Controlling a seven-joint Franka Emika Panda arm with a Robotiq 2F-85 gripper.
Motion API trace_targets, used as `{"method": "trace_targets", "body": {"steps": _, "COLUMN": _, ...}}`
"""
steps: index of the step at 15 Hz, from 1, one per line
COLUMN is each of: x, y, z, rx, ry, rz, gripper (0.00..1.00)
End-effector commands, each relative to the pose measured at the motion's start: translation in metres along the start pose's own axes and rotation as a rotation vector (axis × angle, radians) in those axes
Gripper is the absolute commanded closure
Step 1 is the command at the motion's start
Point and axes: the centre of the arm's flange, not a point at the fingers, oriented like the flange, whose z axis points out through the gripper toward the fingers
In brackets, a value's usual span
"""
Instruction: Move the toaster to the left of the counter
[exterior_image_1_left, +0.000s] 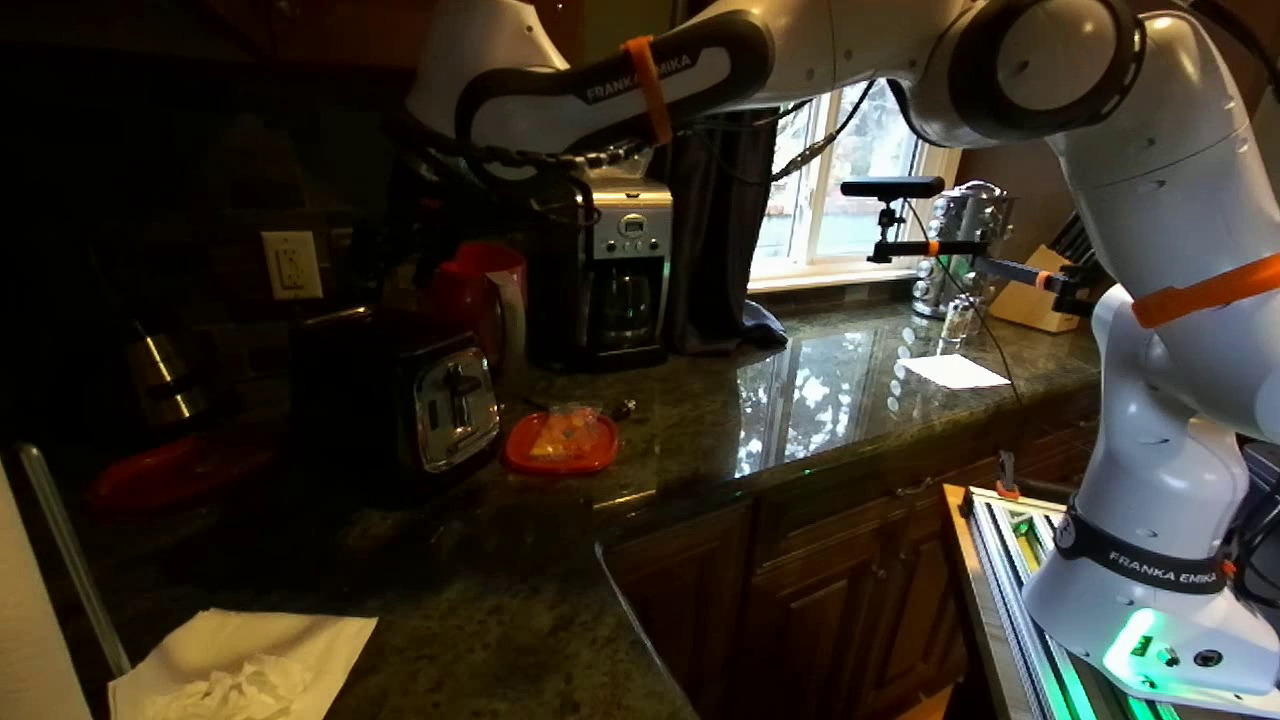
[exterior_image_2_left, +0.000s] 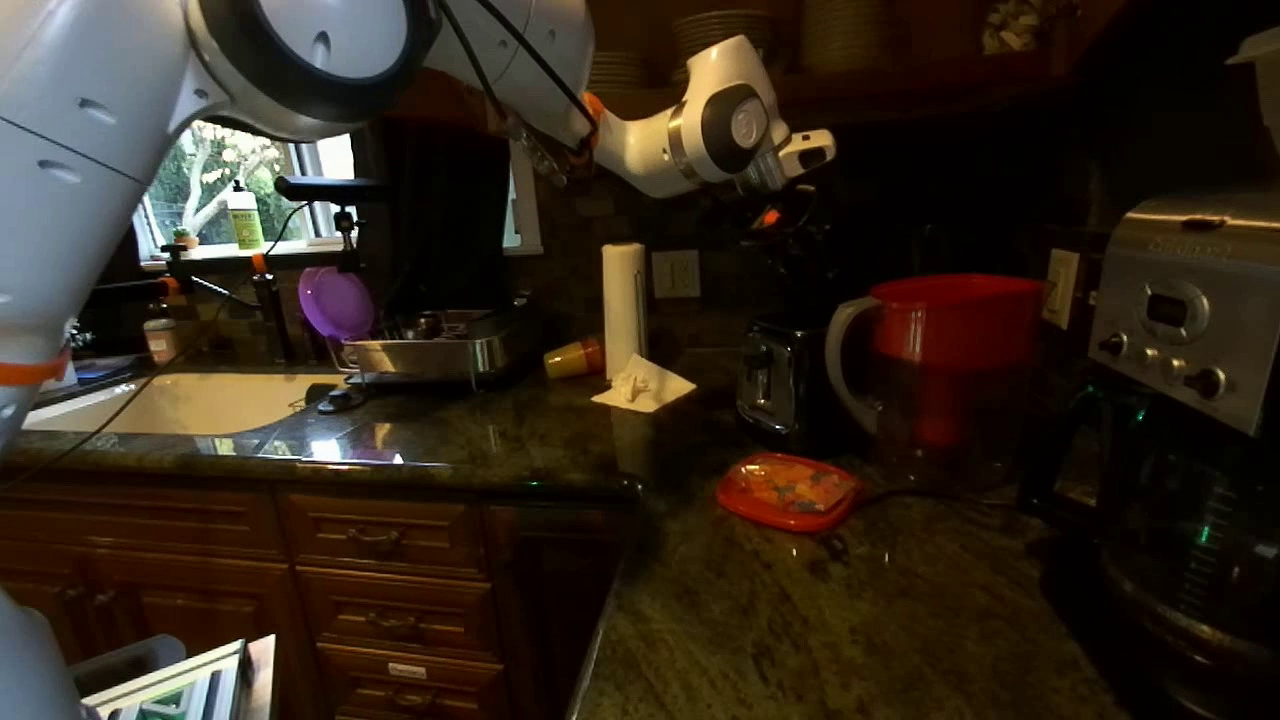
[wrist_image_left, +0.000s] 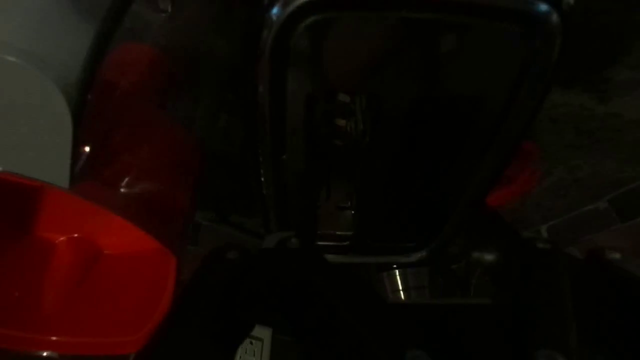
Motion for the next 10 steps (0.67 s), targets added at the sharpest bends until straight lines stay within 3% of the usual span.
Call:
{"method": "trace_targets", "body": {"steps": 1, "x": 0.013, "y": -0.006, "z": 0.031, "rx": 0.04, "ry": -0.028, "rz": 0.001, "gripper": 0.33}}
{"method": "trace_targets", "body": {"steps": 2, "x": 0.012, "y": -0.008, "z": 0.037, "rx": 0.047, "ry": -0.04, "rz": -0.003, "gripper": 0.38}}
{"method": "trace_targets", "body": {"steps": 3, "x": 0.011, "y": -0.01, "z": 0.042, "rx": 0.053, "ry": -0.048, "rz": -0.004, "gripper": 0.32}}
{"method": "trace_targets", "body": {"steps": 6, "x": 0.009, "y": -0.012, "z": 0.052, "rx": 0.059, "ry": -0.067, "rz": -0.004, "gripper": 0.3}}
{"method": "trace_targets", "body": {"steps": 9, "x": 0.009, "y": -0.01, "z": 0.055, "rx": 0.058, "ry": -0.076, "rz": 0.008, "gripper": 0.35}}
{"method": "trace_targets", "body": {"steps": 10, "x": 0.009, "y": -0.009, "z": 0.055, "rx": 0.059, "ry": -0.078, "rz": 0.014, "gripper": 0.42}}
